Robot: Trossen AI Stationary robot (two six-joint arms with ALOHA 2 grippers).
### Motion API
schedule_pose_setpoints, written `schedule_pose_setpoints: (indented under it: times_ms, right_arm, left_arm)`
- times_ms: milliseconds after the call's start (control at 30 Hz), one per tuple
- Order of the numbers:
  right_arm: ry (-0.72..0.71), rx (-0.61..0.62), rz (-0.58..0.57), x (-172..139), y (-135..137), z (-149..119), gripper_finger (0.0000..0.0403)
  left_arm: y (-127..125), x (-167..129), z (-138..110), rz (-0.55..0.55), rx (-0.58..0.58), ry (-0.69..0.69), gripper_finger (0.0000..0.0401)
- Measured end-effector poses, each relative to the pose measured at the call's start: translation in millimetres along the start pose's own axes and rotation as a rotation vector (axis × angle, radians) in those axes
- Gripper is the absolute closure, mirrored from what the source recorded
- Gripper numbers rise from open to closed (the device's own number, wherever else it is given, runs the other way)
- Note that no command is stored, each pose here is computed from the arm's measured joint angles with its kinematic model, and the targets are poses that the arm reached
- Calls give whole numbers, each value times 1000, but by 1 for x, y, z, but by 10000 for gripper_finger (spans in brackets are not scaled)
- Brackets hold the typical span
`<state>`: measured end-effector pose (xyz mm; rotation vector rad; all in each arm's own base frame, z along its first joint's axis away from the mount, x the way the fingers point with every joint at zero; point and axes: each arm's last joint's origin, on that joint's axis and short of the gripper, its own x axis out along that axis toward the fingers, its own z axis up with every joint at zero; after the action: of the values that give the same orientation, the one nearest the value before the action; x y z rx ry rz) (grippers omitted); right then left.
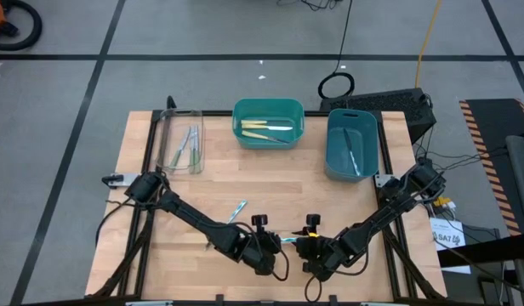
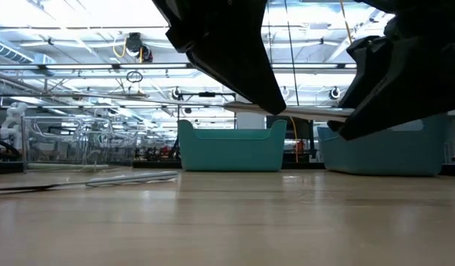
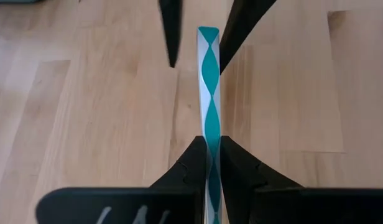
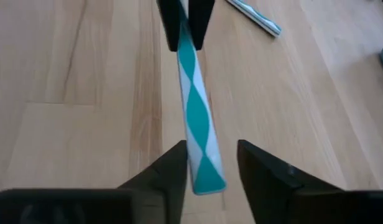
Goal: Sort silverware by color (type)
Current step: Put the right blue knife into the blue bin
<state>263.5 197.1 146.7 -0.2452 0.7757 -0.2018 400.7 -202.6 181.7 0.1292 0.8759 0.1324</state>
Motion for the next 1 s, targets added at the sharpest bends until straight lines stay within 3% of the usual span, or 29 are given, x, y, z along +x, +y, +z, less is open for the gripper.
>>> schedule_pose_setpoints:
  times_ms: [200,367,600,700,1000]
  right_arm:
    - [3,-11,20,0,1,0,351]
    - [4,-1,19,0,1,0,351]
    - [6,60,-2,0,0,-1,351]
    - [44,75,-19,-2,-2,-1,351]
    - [173,111,-119,-21,-10,18,351]
  left_arm:
    - [0,0,0,-5,-1,1,374]
    - [0,1,2,8,-24,-24,351]
    - [3,-1,4,174,-39,-97,229]
    - [4,-7,5,233,-22,-117,196]
    - [4,-19,8,275,94,-135,184]
